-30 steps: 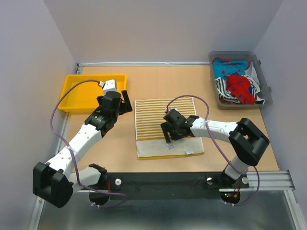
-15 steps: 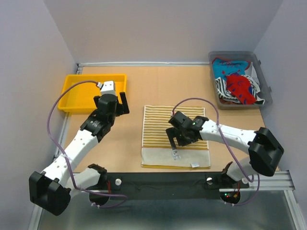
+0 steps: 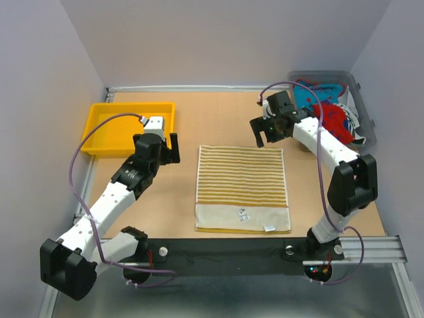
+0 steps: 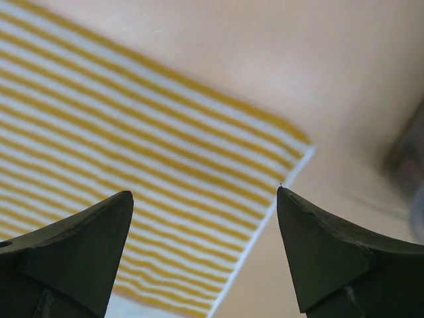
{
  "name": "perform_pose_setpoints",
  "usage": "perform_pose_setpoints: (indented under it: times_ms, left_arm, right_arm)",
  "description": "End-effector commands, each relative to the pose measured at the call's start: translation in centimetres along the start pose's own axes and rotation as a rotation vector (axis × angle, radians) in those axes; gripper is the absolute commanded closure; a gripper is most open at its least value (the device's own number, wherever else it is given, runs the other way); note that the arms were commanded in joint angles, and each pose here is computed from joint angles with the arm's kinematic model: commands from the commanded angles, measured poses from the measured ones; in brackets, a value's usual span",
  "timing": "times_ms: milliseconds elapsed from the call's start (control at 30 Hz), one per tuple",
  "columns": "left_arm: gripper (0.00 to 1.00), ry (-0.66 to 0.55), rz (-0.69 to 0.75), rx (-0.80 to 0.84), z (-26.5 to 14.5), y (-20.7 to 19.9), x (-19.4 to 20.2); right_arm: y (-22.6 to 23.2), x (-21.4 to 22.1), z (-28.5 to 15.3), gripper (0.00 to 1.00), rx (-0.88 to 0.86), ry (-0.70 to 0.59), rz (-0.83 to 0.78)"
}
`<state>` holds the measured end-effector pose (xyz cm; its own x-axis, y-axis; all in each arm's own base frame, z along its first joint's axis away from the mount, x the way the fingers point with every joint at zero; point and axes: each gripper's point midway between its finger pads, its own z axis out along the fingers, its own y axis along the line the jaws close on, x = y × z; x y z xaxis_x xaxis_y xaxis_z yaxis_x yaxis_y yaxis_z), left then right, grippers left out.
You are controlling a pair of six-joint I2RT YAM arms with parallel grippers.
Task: Fold and stack the towels
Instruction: Fold the towel
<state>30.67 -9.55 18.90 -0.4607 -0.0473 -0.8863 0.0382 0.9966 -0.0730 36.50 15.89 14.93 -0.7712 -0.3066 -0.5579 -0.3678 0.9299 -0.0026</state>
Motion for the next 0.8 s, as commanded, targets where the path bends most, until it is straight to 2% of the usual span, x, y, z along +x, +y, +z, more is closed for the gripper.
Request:
perform_pose_setpoints:
  times_ms: [0,100,133,233,467,600,767]
  left_arm:
    - [0.02,-0.025,0.017,0.020,0.0,-0.2,-0.5]
    - [0.02,-0.014,0.019,0.044,0.2,-0.7,-0.3]
    - [0.02,-0.009,0.022,0.049,0.4,-0.9,-0.2]
    - [0.02,0.007,0.025,0.053,0.7,-1.0,0.2]
    - [0.02,0.084,0.070,0.094,1.9,-2.3,0.3]
    - [0.02,0.073,0.088,0.108,2.8,-3.3,-1.7]
    - [0.02,0.119,0.121,0.114,4.6,-4.1,-1.7]
  right_arm:
    - [-3.2,-1.7,0.6,0.08,-0.049,-0.012,-0.150]
    - [-6.0,-1.7,2.2,0.14,-0.026,0.018,-0.163]
    - [-7.4,-1.4,3.1,0.22,-0.012,0.038,-0.162]
    - [-8.4,-1.4,4.3,0.30,-0.032,0.051,-0.162]
    - [-8.8,-0.1,7.8,0.36,-0.057,0.125,-0.203]
    - [-9.3,1.8,9.2,0.36,-0.043,0.188,-0.208]
    - [-9.9,3.0,9.6,0.36,-0.028,0.222,-0.210]
